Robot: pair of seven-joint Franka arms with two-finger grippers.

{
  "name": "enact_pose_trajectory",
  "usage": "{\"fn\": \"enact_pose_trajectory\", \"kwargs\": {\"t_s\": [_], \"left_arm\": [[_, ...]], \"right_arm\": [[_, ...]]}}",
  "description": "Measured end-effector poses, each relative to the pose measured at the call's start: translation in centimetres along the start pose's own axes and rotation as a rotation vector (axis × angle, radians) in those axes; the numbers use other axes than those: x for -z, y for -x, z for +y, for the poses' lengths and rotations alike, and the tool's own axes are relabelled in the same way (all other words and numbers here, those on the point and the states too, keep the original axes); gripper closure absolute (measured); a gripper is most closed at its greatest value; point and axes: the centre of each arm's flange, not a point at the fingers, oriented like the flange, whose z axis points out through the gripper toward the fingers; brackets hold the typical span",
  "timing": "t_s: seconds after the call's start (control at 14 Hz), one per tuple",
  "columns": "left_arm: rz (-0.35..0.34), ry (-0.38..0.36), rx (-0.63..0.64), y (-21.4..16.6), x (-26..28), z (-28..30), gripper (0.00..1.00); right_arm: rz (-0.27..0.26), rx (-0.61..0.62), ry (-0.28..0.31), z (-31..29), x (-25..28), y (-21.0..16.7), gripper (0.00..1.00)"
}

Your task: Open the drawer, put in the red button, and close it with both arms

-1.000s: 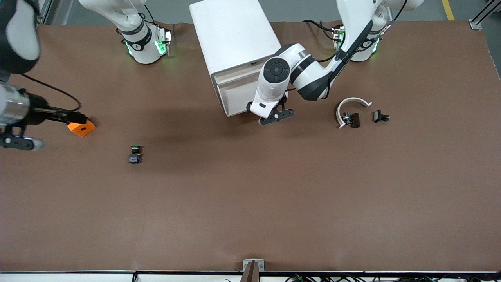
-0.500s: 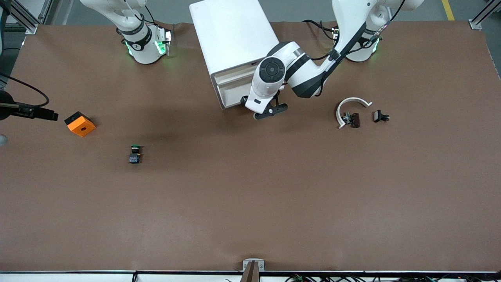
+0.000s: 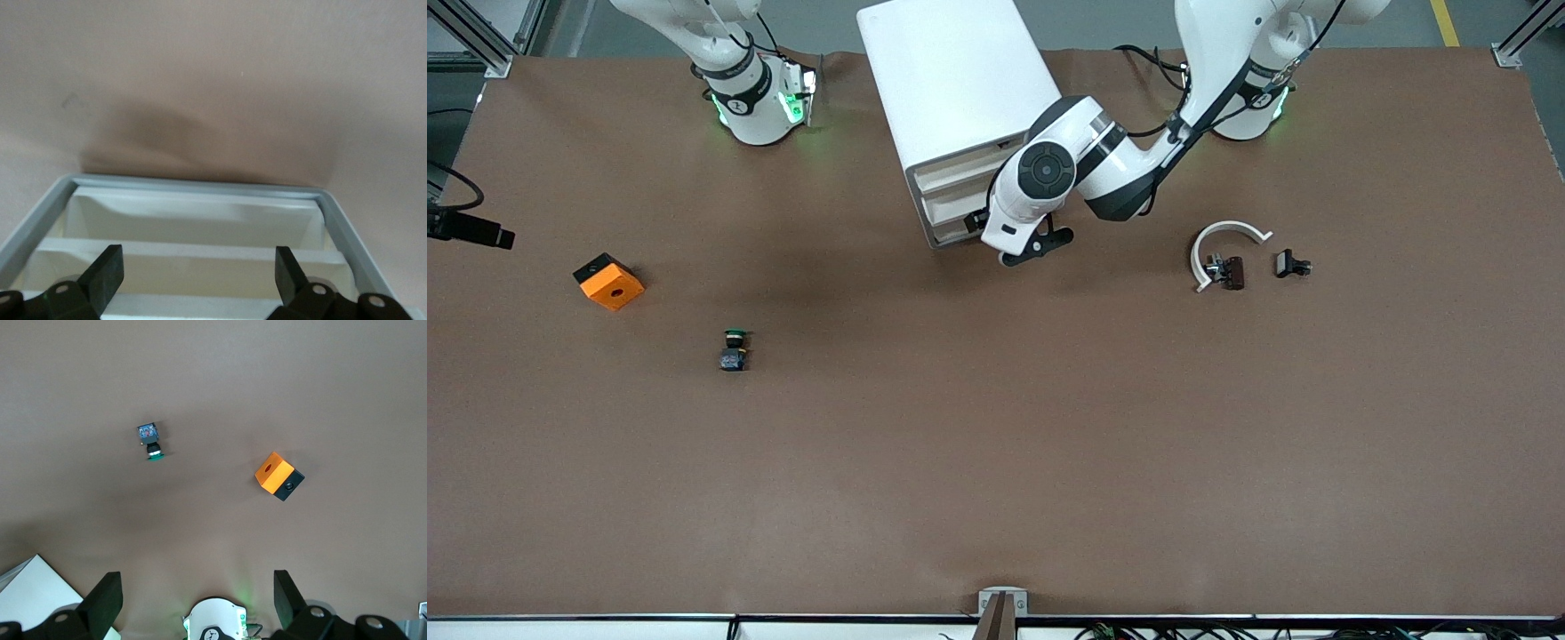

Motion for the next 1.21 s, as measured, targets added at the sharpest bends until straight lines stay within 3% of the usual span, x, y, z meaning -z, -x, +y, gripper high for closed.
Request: {"fn": "enact_pose_trajectory", "kwargs": {"t_s": [0.29,1.21], "left_arm": [[-0.067,0.000,0.029,0.7,-1.4,0.1,0.00],[-0.086,-0.011,0.029,1.7,-2.1,0.1,0.00]], "right_arm": [[0.066,0.001,-0.073,0.9,2.7,2.0,0.00],[0.134,0.086,-0.056,-0.7,3.1,7.9,0.00]]}}
